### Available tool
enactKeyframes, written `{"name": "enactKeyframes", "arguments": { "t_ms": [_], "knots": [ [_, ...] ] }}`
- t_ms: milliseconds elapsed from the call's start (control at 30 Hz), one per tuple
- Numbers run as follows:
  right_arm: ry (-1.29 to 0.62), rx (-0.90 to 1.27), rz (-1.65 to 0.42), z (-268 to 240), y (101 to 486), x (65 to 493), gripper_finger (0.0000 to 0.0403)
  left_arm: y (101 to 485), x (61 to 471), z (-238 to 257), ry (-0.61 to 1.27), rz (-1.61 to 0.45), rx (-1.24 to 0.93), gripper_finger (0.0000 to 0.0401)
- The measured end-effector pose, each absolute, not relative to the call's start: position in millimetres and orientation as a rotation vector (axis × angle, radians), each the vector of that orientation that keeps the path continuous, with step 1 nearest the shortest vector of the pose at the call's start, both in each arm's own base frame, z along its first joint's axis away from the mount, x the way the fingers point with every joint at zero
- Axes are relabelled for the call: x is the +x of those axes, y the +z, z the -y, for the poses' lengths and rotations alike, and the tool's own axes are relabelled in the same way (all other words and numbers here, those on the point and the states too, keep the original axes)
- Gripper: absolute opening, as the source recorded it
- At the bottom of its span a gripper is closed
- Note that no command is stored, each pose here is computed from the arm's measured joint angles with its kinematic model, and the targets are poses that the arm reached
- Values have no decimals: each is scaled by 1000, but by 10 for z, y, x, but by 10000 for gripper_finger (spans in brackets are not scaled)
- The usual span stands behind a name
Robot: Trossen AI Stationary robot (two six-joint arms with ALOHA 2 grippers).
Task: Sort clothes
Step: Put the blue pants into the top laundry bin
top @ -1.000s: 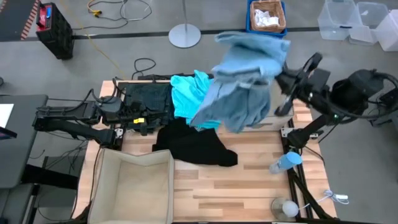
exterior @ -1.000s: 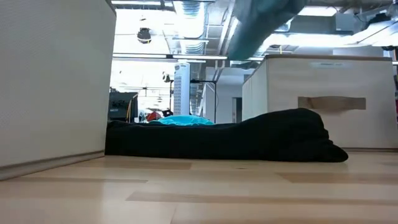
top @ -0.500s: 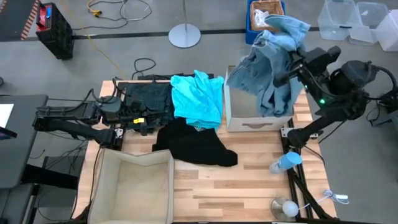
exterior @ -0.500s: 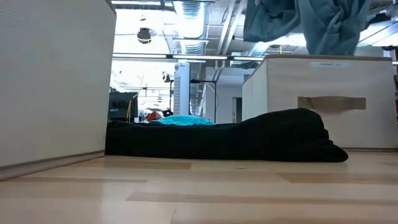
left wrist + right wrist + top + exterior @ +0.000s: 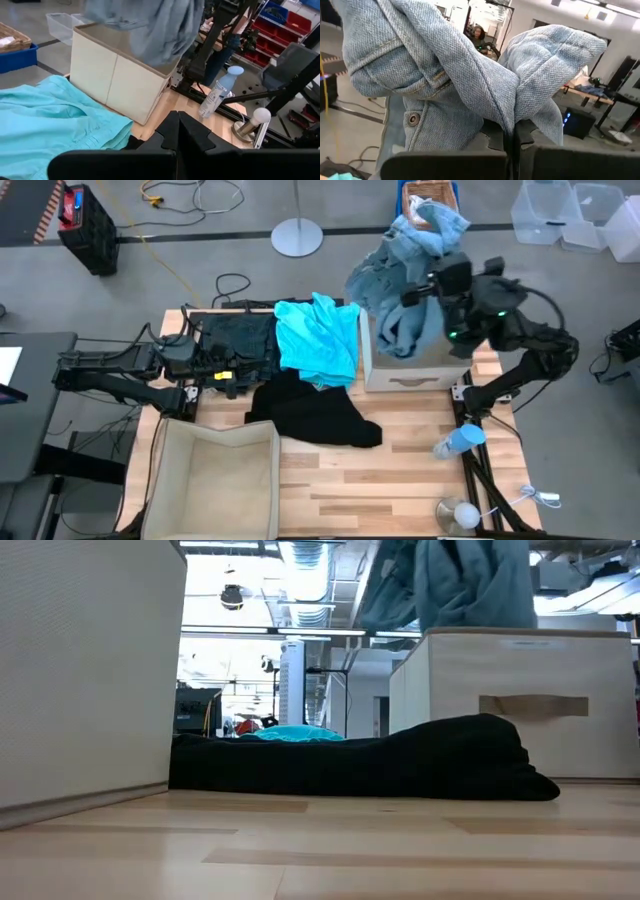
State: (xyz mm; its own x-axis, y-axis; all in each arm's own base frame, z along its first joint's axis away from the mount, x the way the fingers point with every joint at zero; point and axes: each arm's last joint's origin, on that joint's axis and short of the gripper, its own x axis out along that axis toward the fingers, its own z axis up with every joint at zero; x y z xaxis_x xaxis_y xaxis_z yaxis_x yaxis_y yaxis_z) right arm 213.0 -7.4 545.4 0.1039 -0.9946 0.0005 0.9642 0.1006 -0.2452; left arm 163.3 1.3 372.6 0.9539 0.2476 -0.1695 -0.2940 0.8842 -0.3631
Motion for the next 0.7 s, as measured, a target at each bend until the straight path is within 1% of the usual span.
{"name": "enactKeyframes", "arguments": {
  "t_ms": [133, 333, 533, 700],
  "knots": [
    [-1494, -245, -229, 152, 5349, 2323, 0, 3729, 1626, -13, 280, -120, -376, 0],
    [-1496, -387, -372, 209, 5151, 2523, 0, 3733, 1616, -13, 279, -118, -371, 0],
    [-1445, -599, -580, 212, 4959, 2524, 0, 3746, 1589, -15, 275, -115, -336, 0],
    [-1315, -704, -707, 211, 4802, 2405, 0, 3750, 1585, -15, 274, -113, -322, 0]
  ]
}}
